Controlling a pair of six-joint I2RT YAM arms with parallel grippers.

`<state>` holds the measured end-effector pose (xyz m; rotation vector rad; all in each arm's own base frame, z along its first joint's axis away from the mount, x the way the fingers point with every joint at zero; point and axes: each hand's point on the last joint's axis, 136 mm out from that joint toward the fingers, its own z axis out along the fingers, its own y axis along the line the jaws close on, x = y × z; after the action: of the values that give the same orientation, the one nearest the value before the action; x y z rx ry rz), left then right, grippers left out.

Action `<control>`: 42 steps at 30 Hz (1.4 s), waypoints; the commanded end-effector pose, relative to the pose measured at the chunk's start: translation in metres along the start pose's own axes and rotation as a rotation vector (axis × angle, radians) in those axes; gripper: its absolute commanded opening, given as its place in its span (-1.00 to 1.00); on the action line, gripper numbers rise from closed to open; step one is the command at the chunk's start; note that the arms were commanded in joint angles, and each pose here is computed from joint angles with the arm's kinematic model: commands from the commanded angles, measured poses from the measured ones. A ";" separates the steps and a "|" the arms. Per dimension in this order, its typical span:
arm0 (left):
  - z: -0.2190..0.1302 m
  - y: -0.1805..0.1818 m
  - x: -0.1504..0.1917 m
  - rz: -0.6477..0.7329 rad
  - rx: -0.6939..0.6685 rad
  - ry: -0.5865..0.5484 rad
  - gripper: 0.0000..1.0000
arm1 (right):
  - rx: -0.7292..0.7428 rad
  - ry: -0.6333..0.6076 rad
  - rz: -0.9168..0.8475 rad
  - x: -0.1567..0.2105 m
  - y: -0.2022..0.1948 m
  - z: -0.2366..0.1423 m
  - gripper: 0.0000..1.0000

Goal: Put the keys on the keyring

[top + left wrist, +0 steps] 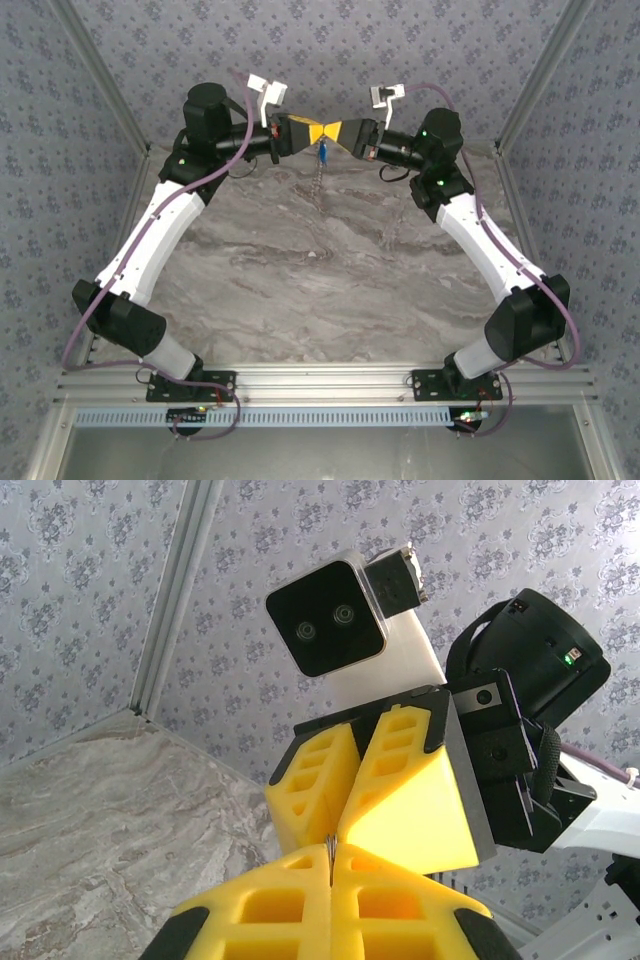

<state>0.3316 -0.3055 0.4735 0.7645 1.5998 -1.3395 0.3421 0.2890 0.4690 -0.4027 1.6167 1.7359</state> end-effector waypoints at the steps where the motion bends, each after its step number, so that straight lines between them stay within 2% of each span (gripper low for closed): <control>1: -0.006 -0.017 -0.010 0.043 0.036 -0.027 -1.00 | -0.057 0.018 -0.047 -0.003 0.020 0.004 -0.69; 4: -0.005 -0.018 -0.011 0.044 0.038 -0.028 -1.00 | -0.056 0.014 -0.048 -0.004 0.020 0.004 -0.75; 8: -0.004 -0.017 -0.009 0.039 0.042 -0.023 -1.00 | -0.065 0.011 -0.049 -0.006 0.022 0.005 -1.00; 18: -0.004 -0.014 -0.008 0.027 0.025 -0.005 -1.00 | -0.047 0.004 -0.040 -0.010 0.014 0.000 -1.00; 20: -0.004 -0.014 -0.008 0.026 0.021 0.002 -0.93 | -0.029 0.011 -0.046 -0.009 0.011 -0.003 -1.00; 22: -0.005 -0.015 -0.009 0.029 0.019 0.005 -0.74 | -0.006 0.026 -0.051 -0.007 0.006 -0.007 -1.00; 26: -0.006 -0.014 -0.010 0.031 0.013 0.006 -0.52 | 0.030 0.055 -0.052 -0.004 -0.003 -0.014 -1.00; 33: -0.009 -0.010 -0.010 0.037 -0.003 0.017 -0.37 | 0.074 0.097 -0.061 0.001 -0.014 -0.025 -1.00; 42: -0.012 -0.006 -0.001 0.038 0.003 0.106 -0.22 | 0.112 0.182 -0.100 0.013 -0.016 -0.031 -1.00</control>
<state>0.3287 -0.2946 0.4826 0.8160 1.6389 -1.2861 0.3528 0.2657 0.4284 -0.4868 1.8176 1.5965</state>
